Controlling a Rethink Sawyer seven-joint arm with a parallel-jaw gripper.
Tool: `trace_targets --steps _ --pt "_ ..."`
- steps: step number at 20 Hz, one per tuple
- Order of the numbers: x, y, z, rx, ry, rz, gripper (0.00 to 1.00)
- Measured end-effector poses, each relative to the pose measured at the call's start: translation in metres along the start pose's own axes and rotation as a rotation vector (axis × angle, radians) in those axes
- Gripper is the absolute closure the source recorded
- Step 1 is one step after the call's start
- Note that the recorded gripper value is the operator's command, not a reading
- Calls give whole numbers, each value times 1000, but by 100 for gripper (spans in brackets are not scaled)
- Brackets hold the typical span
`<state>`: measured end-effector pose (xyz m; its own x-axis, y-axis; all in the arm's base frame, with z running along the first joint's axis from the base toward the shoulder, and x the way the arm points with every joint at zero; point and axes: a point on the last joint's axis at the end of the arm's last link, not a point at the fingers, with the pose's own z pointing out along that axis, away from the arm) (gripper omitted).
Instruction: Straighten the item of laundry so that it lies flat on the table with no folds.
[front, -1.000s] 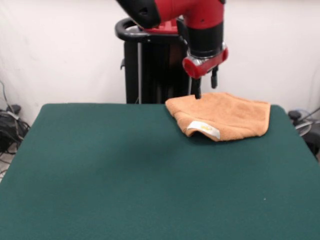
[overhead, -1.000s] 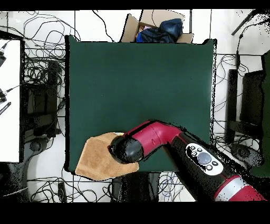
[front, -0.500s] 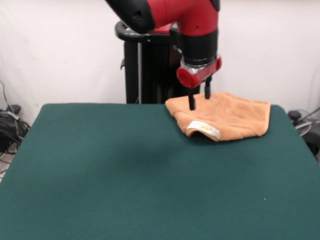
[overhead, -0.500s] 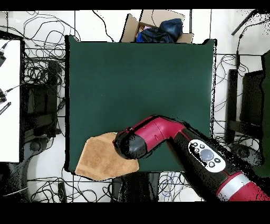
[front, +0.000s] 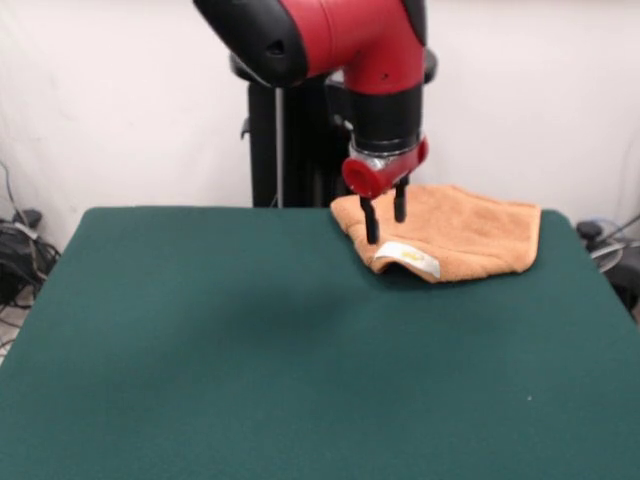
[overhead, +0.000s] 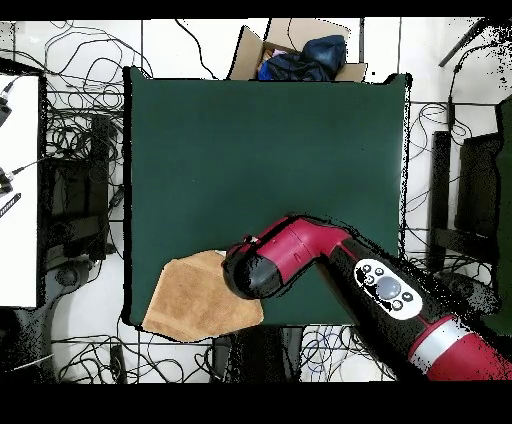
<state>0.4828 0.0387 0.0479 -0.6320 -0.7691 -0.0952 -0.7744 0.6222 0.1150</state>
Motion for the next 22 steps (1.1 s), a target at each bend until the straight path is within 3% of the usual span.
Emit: trace_targets --steps 6,13,22 --pt "-6 6 21 11 -97 -57 0" --pt "-15 28 45 -19 -176 -109 0" --pt "-20 50 58 -55 -160 -143 0"
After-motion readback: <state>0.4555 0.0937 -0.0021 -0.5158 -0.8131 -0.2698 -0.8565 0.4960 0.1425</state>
